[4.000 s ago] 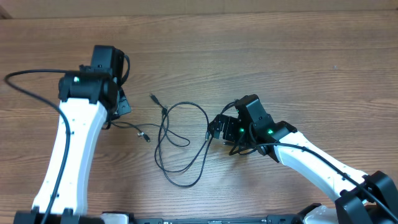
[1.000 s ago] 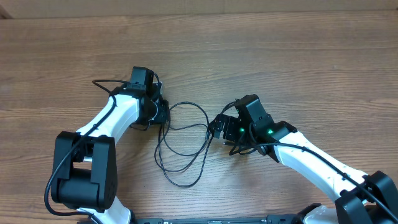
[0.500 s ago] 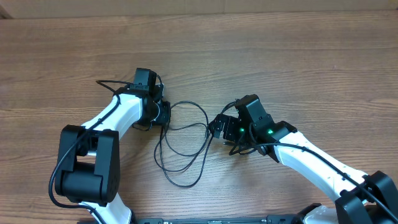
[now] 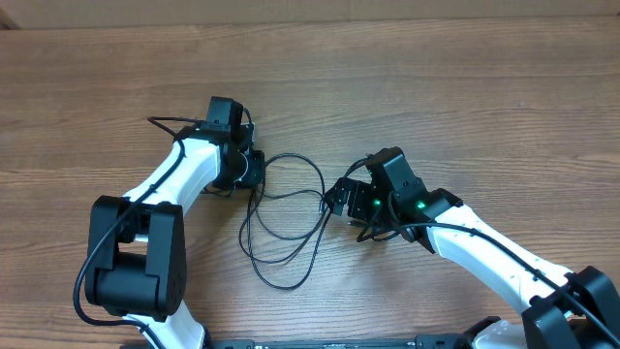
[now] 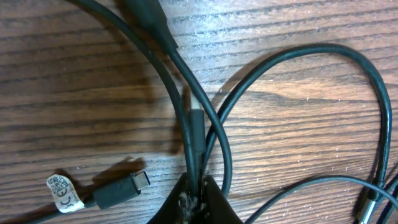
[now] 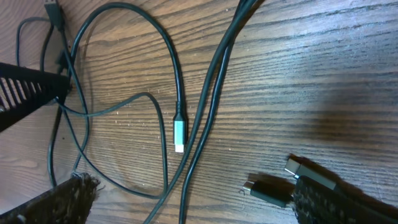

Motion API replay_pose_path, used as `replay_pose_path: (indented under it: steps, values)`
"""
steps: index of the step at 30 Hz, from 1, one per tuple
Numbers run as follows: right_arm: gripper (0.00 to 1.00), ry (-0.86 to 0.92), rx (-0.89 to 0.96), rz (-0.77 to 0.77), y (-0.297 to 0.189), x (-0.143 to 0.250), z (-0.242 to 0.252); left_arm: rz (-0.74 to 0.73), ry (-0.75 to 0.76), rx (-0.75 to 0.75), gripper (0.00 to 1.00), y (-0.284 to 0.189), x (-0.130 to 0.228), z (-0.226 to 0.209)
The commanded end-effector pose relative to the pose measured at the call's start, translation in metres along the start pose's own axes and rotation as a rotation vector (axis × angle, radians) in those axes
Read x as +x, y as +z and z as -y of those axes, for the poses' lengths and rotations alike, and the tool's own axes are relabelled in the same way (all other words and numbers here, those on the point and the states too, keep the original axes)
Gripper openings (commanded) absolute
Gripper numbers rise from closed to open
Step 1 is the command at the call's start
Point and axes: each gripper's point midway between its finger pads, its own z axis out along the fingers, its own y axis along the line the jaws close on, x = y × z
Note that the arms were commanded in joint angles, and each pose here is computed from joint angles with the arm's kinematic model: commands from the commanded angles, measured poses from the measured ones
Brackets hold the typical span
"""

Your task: Untangle cables

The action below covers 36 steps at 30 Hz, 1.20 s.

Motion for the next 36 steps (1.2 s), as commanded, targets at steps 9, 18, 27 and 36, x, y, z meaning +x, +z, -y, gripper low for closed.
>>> replay_pose_path:
  steps: [9,18,27,36]
  values:
    - [1.00,-0.005,0.012,0.000,0.001,0.004,0.005,0.001,0.008,0.002,0.06,-0.001,-0.004,-0.001]
    - [1.00,-0.005,0.012,0.000,0.001,0.004,0.005,-0.027,0.010,-0.008,0.14,0.005,0.007,-0.003]
    - [1.00,-0.005,0.012,0.000,0.001,0.004,0.005,-0.006,0.012,-0.085,0.05,0.014,0.010,-0.019]
    - [1.00,-0.005,0.012,0.000,0.001,0.004,0.005,0.015,0.010,-0.049,0.04,-0.002,0.002,-0.011]
